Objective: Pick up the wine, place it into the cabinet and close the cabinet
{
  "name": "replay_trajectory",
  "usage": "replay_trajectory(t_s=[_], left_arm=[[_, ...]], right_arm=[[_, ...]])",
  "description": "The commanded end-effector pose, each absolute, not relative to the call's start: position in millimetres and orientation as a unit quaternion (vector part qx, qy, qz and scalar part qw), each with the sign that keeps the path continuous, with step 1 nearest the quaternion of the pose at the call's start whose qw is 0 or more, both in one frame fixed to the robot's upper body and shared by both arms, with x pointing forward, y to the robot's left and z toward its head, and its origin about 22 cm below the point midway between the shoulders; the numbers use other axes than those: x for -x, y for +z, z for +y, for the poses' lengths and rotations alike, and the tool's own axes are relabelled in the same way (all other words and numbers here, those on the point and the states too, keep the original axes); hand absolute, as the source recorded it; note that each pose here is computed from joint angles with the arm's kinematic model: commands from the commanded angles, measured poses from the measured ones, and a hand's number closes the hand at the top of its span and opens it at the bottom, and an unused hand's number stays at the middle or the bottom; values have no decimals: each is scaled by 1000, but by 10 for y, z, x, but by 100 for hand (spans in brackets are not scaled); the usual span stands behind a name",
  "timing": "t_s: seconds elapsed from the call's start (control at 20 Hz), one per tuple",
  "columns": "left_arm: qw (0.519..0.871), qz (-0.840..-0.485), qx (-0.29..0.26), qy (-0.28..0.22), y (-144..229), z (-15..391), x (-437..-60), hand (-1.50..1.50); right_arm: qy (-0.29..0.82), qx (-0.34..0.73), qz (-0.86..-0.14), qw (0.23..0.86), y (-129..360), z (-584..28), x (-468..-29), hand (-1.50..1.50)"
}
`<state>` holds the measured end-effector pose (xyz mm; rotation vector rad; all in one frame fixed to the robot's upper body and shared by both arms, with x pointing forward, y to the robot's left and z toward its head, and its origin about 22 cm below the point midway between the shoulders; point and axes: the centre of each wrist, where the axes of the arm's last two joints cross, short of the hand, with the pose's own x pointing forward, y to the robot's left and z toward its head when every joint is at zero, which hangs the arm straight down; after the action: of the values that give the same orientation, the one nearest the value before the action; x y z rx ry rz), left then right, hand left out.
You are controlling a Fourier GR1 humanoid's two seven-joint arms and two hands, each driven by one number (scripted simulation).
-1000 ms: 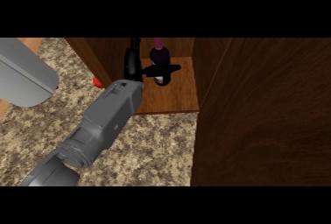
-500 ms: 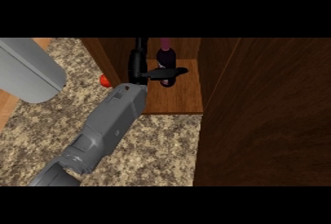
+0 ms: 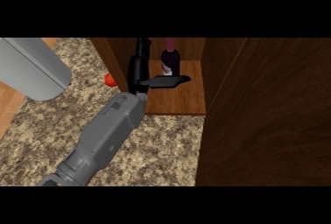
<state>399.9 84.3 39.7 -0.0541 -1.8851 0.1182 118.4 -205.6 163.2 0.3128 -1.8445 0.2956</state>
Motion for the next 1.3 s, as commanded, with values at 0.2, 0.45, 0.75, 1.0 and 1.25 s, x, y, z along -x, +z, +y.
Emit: replay_trajectory(t_s=[0.2, 0.45, 0.75, 1.0, 1.25], left_arm=[[586, -806, 77, 49, 414, 922, -3565, -150], [590, -799, 91, 70, 370, 832, -3054, -150], [585, -802, 98, 75, 328, 1034, -2531, -150], [583, -802, 103, 76, 215, 1137, -2259, -150], [570, -813, 97, 71, 266, 1293, -1963, -150]], right_arm=[[117, -145, -810, 556, 1944, -2094, -759, -150], [121, -149, -812, 551, 1870, -2141, -872, -150], [123, -148, -807, 558, 1930, -2105, -801, -150], [140, -159, -794, 570, 2014, -2100, -696, -150], [272, -203, -753, 564, 1907, -2002, -822, 150]])
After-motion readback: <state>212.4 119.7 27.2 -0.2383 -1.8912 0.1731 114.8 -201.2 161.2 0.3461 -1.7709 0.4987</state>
